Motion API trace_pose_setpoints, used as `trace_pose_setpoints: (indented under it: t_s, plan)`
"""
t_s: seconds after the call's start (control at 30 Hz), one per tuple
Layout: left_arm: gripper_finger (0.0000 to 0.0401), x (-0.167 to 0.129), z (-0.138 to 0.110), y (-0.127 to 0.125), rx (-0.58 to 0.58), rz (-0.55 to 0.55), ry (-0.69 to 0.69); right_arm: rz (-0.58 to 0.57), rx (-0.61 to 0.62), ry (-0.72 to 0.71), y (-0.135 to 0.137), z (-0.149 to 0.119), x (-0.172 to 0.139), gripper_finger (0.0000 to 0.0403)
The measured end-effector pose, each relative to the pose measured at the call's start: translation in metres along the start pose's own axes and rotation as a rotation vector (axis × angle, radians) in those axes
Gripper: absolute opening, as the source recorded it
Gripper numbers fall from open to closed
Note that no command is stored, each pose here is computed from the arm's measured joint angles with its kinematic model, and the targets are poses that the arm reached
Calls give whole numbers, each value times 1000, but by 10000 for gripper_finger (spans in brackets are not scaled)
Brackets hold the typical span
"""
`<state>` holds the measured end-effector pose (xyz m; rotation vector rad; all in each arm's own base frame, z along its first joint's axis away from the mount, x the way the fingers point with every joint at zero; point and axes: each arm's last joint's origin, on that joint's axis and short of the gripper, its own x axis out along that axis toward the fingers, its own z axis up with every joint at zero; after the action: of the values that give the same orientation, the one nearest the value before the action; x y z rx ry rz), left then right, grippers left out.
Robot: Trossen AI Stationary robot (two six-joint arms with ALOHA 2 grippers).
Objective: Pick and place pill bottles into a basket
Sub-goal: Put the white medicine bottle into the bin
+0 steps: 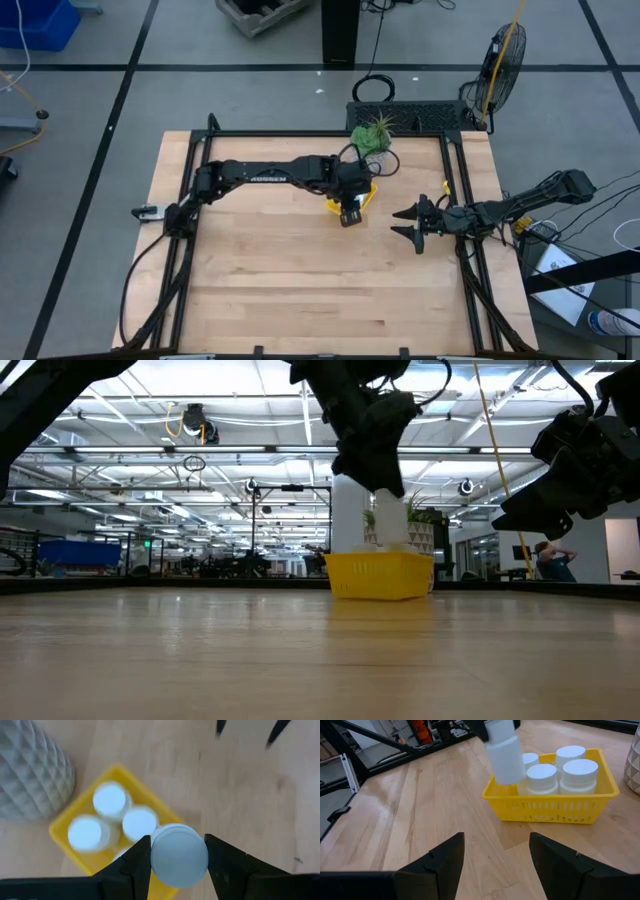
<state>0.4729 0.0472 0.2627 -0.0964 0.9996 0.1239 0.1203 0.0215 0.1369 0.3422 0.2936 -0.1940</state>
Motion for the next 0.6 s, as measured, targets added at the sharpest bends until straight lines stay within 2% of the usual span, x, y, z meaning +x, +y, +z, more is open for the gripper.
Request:
trace_pose_setpoints:
  t_s: [0.6]
  plan:
    - [166,20,-11,2,-2,51,75,0,0,1,0,0,0,215]
